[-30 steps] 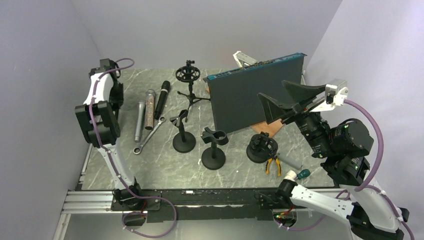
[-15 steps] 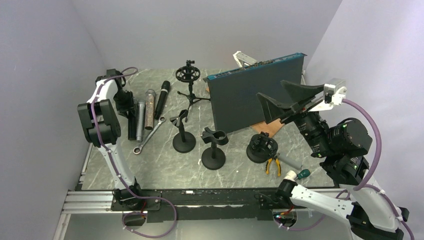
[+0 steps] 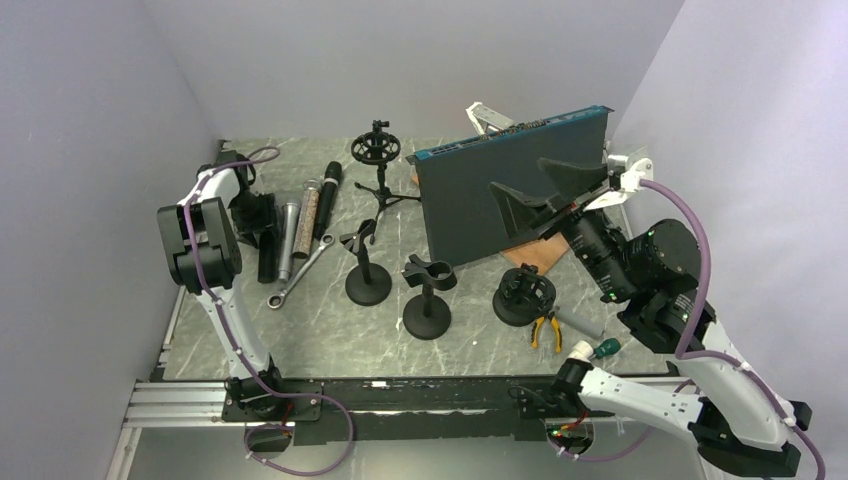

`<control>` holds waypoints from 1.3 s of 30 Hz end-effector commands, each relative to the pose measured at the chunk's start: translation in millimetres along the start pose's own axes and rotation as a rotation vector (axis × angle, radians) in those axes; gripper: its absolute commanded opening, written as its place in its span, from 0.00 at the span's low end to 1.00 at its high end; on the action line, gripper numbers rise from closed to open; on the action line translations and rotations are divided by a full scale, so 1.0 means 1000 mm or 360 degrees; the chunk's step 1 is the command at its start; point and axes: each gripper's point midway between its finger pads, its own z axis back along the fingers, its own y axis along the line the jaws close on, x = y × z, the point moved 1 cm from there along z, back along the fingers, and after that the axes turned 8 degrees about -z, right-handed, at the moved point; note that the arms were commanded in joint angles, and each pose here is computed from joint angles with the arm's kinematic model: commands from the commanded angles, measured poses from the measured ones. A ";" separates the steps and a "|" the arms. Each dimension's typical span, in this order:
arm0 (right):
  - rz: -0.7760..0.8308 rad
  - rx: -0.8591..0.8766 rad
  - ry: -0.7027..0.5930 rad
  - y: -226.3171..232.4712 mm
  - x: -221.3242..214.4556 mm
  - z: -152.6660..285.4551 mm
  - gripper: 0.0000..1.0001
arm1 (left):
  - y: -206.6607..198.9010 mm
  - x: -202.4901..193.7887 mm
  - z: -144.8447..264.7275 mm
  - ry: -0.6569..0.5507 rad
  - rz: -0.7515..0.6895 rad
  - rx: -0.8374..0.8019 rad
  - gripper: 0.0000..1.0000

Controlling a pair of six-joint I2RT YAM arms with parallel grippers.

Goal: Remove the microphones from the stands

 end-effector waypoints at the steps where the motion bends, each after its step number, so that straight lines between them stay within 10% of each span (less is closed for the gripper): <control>1: -0.0052 0.0028 -0.0063 0.008 0.015 -0.007 1.00 | -0.009 0.014 0.021 -0.0142 -0.0004 -0.0058 0.65; 21: -0.0064 -0.0048 0.0057 0.012 -0.044 -0.065 1.00 | -0.023 0.030 0.103 -0.0608 0.0106 -0.0064 0.68; 39: 0.0095 -0.0081 0.0209 0.016 -0.086 -0.140 1.00 | -0.194 0.010 0.280 -0.1409 -0.0450 -0.1273 0.67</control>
